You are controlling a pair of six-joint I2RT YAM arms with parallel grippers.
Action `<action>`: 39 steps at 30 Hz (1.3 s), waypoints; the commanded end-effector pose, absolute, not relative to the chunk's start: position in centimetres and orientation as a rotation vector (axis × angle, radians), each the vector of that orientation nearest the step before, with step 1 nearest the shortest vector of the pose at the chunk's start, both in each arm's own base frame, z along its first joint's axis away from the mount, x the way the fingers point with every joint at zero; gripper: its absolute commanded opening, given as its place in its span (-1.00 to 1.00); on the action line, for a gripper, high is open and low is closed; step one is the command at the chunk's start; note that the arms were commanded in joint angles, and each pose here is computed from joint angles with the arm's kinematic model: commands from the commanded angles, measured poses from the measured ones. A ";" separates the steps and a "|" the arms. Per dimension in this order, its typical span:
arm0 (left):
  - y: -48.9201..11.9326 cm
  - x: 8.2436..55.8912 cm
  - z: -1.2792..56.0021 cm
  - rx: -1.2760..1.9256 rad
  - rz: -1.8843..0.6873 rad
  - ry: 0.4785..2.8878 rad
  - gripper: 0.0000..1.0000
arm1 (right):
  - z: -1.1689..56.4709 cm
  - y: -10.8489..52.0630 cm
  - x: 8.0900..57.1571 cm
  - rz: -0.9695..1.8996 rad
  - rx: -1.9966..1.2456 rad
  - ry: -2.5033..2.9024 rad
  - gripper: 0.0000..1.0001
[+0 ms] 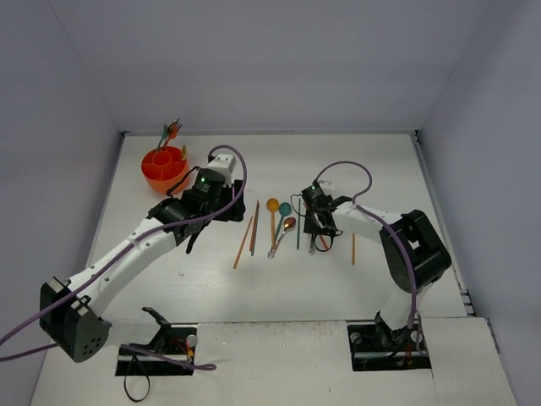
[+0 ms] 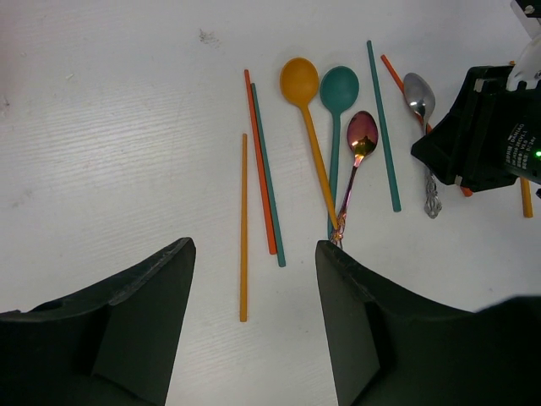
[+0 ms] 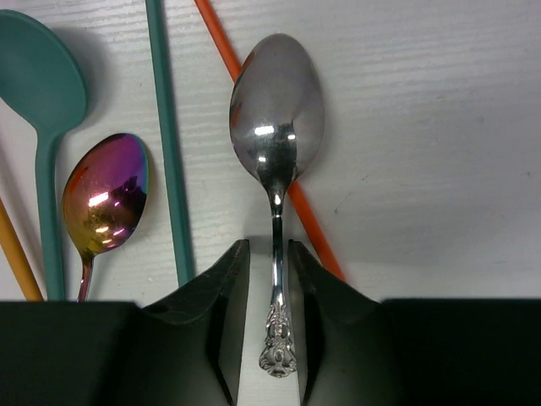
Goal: Sort the eating utensils into containers
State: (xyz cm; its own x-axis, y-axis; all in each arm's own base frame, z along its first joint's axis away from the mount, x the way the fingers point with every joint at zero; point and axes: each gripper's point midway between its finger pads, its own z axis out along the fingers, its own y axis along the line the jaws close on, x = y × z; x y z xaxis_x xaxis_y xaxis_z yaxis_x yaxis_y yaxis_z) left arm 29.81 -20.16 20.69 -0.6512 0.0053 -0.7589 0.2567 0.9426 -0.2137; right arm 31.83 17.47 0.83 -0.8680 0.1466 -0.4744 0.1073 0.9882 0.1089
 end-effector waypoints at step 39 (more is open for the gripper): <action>-31.2 30.8 34.9 0.163 -1.204 1.879 0.18 | 29.6 28.3 27.7 0.819 -0.522 1.815 -1.00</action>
State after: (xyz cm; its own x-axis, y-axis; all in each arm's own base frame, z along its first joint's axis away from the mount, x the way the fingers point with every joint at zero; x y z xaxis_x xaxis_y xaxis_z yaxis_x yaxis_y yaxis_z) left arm 30.15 -30.78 30.75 -0.6678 -0.2446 -0.7030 0.4716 0.5917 -0.6539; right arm 27.38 26.80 24.19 -0.4868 -0.0597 -0.8715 -0.6107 0.7366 0.2907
